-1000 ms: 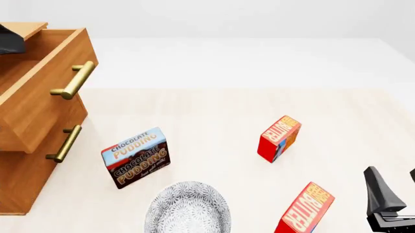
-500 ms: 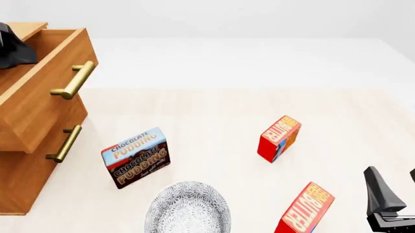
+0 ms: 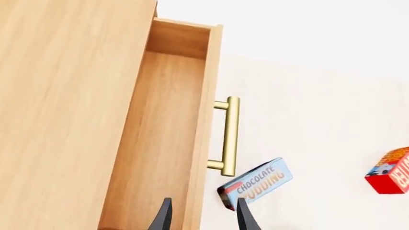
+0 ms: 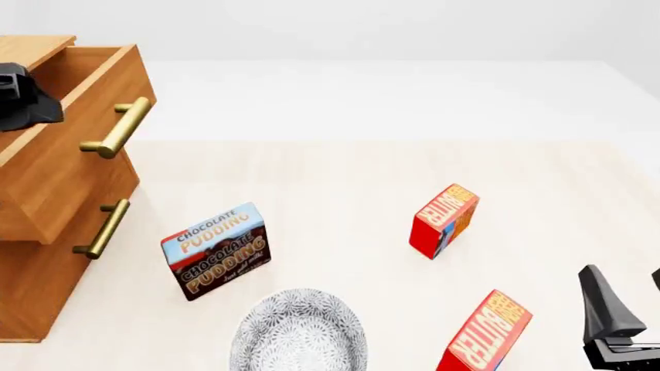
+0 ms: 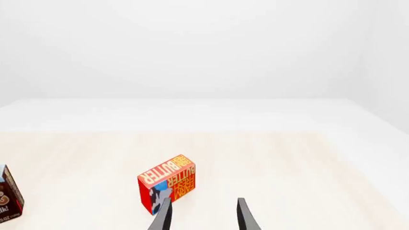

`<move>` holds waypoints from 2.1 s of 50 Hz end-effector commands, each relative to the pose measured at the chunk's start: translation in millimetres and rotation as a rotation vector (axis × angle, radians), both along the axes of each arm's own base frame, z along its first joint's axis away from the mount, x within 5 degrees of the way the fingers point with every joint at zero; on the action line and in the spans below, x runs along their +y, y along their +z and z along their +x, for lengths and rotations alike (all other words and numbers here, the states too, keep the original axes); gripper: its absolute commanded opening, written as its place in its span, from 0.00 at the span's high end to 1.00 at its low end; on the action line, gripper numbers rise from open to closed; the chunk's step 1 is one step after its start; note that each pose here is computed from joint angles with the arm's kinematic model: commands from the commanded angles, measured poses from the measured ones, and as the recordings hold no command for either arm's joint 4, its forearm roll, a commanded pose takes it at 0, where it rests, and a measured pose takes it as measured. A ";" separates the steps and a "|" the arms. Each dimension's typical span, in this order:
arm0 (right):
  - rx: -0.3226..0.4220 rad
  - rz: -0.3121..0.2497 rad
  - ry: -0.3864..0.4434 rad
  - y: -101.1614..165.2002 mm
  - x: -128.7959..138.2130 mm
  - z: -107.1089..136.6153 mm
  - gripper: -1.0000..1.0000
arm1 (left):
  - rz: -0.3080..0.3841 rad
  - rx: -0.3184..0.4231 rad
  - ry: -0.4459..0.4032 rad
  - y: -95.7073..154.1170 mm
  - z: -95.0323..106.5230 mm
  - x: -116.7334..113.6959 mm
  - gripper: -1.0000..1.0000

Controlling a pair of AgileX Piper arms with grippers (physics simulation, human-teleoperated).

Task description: Put the butter at the front in the top drawer of the cabinet and close it.

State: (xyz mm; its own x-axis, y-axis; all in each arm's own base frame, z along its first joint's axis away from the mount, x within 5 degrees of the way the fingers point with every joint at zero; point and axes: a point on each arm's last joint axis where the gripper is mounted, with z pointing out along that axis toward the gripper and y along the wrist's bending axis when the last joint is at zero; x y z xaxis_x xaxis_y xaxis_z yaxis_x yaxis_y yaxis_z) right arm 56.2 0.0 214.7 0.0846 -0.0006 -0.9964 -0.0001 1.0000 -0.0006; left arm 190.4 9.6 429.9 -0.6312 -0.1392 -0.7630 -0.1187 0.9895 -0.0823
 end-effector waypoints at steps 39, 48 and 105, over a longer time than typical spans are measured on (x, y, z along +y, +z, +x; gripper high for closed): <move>0.000 0.000 0.000 -0.1 0.0 0.1 0.00 | -0.018 0.070 -0.061 -28.2 27.4 -15.3 0.00; 0.000 0.000 0.000 -0.1 0.0 0.1 0.00 | -0.016 0.077 -0.081 -28.0 32.8 -19.6 0.00; 0.000 0.000 0.000 -0.1 0.0 0.1 0.00 | -0.027 0.104 -0.293 -35.5 51.6 -78.9 0.00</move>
State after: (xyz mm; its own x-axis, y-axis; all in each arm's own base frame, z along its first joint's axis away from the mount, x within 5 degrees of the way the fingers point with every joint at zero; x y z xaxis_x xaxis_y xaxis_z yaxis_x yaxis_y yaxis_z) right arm 56.2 0.0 214.7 0.0846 -0.0005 -0.9964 -0.0001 1.0000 -0.0005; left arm 237.2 -58.4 393.1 -0.7257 0.0127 -0.6879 0.1219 0.9864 -0.1104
